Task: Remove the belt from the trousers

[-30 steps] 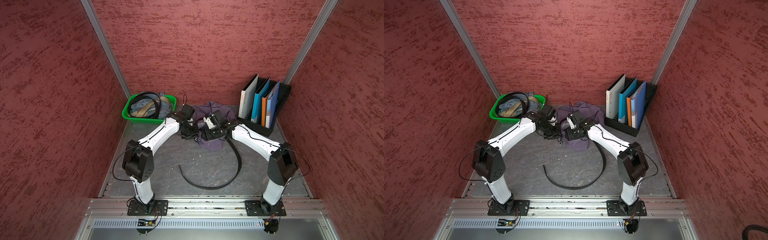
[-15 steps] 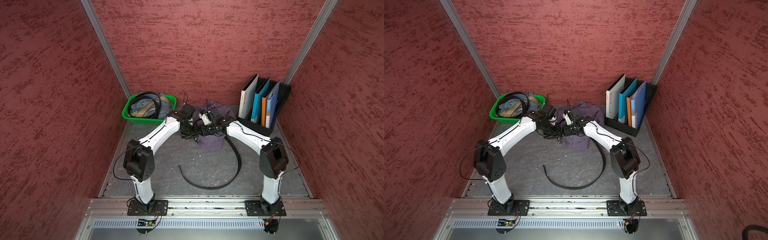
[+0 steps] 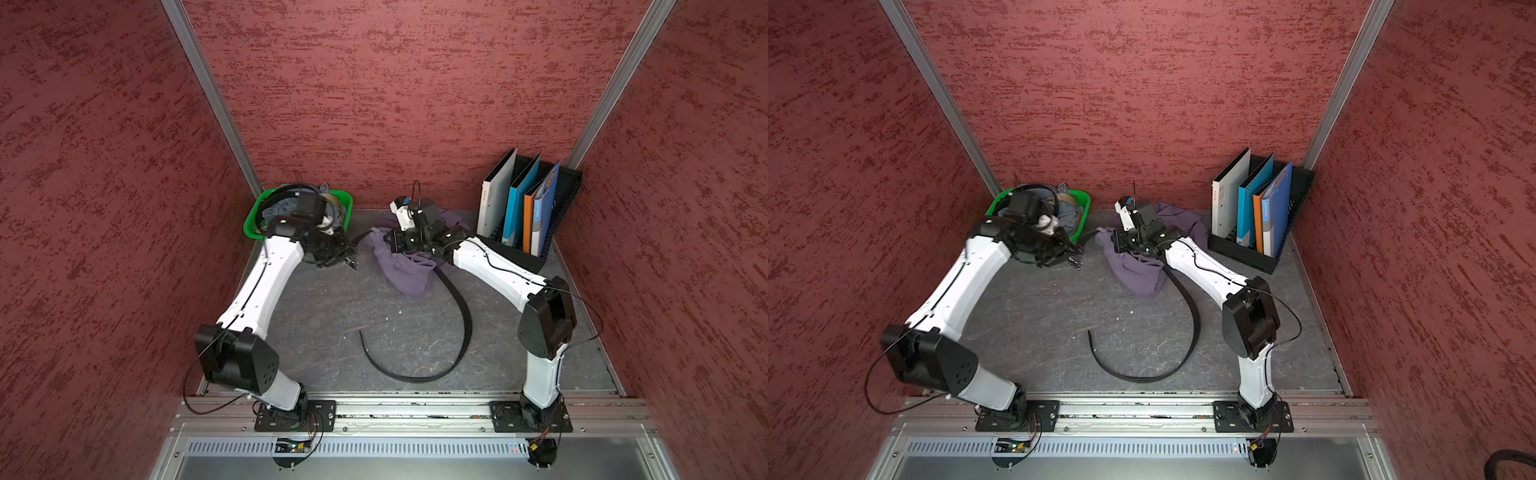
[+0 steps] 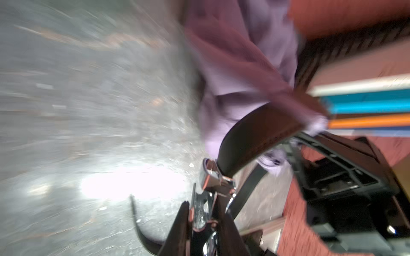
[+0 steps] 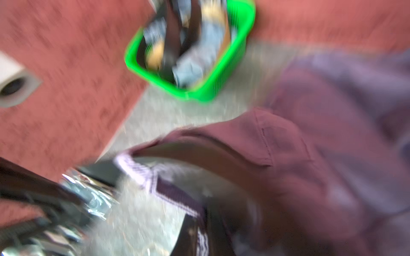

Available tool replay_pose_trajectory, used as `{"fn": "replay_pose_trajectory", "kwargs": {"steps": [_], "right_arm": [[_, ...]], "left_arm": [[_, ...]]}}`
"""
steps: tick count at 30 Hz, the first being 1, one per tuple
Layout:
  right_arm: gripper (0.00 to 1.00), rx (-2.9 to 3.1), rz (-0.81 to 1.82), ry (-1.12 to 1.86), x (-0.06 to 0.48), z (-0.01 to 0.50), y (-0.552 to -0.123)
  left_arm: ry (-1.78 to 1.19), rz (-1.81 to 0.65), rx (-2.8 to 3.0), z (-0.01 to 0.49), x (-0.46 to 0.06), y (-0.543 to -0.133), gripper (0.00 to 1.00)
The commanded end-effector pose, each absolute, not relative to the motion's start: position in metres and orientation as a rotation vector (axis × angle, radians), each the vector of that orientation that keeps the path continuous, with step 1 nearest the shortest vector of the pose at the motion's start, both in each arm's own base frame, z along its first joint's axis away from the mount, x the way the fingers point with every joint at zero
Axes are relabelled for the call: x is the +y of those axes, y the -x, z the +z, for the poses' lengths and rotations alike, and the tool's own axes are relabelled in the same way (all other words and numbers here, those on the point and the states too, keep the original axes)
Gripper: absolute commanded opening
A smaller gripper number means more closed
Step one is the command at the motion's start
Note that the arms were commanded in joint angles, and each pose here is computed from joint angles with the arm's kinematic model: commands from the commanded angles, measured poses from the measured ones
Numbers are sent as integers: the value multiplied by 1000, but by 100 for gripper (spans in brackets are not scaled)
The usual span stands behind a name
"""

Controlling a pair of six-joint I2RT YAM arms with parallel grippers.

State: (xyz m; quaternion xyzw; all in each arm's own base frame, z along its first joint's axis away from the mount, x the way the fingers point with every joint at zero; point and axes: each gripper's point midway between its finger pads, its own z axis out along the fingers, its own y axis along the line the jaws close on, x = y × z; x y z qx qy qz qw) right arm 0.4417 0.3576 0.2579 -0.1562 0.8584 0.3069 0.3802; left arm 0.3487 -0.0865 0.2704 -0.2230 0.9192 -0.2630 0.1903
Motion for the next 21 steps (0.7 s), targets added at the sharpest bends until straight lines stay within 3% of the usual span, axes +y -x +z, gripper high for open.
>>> {"fn": "replay_pose_trajectory", "kwargs": {"steps": [1, 6, 12, 15, 21], "right_arm": [[0, 2214, 510, 165, 284, 264, -485], [0, 2204, 446, 50, 249, 283, -510], [0, 2238, 365, -34, 214, 294, -524], [0, 2273, 333, -54, 203, 288, -528], [0, 2388, 274, -235, 163, 252, -532]], "left_arm": [[833, -607, 2330, 341, -5, -323, 6], [946, -434, 2040, 426, 57, -294, 5], [905, -556, 1658, 534, 85, -286, 5], [903, -557, 1418, 597, 112, -257, 5], [1032, -623, 1140, 631, 173, -216, 3]]}}
